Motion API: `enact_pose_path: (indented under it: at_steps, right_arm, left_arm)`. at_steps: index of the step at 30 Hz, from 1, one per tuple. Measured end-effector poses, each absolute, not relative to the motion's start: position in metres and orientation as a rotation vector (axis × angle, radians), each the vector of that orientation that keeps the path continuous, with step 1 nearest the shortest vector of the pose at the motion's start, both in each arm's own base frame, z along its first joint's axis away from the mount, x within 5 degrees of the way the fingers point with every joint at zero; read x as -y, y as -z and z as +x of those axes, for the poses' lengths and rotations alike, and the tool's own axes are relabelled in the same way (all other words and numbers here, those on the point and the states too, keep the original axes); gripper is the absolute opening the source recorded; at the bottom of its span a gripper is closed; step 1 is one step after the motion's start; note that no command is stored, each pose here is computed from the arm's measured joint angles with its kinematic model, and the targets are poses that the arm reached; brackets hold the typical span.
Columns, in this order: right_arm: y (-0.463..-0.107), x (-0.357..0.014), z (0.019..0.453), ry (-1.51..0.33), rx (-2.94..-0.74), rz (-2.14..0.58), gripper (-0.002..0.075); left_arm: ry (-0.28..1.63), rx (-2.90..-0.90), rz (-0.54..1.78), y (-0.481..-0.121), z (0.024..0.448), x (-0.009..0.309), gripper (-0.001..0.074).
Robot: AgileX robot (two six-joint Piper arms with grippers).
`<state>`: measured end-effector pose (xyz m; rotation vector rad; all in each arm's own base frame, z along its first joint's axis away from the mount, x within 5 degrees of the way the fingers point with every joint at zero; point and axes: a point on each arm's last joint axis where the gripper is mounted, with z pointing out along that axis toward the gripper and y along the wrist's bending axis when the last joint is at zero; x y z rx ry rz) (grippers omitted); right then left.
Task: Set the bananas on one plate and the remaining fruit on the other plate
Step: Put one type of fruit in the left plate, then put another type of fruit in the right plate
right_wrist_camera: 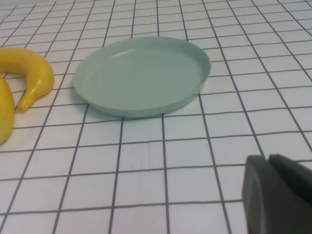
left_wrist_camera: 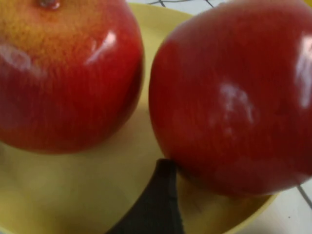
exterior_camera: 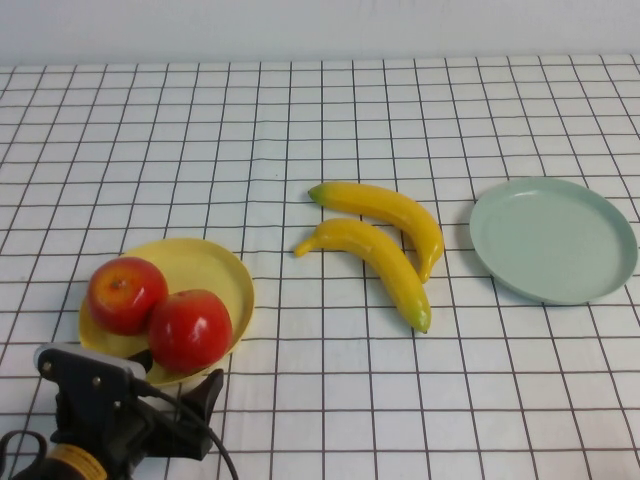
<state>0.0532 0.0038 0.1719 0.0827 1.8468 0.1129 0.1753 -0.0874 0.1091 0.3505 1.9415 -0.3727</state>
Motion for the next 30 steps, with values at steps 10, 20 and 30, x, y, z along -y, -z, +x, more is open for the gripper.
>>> enact_pose_path:
  at_steps: [10,20,30]
  right_arm:
    - [-0.172,-0.004,0.053,-0.113,-1.847,0.083,-0.0015]
    - [-0.172,-0.004,0.053,-0.113,-1.847,0.083,-0.0015]
    - [-0.172,-0.004,0.053,-0.113,-1.847,0.083,-0.0015]
  left_arm:
    - [0.412,-1.891,0.386,-0.121,0.173,0.091,0.0670]
    - [0.320,-1.592,0.374,-0.176,0.169,0.082,0.0606]
    - [0.341,-1.345,0.634,-0.204,0.147,0.092,0.0022]
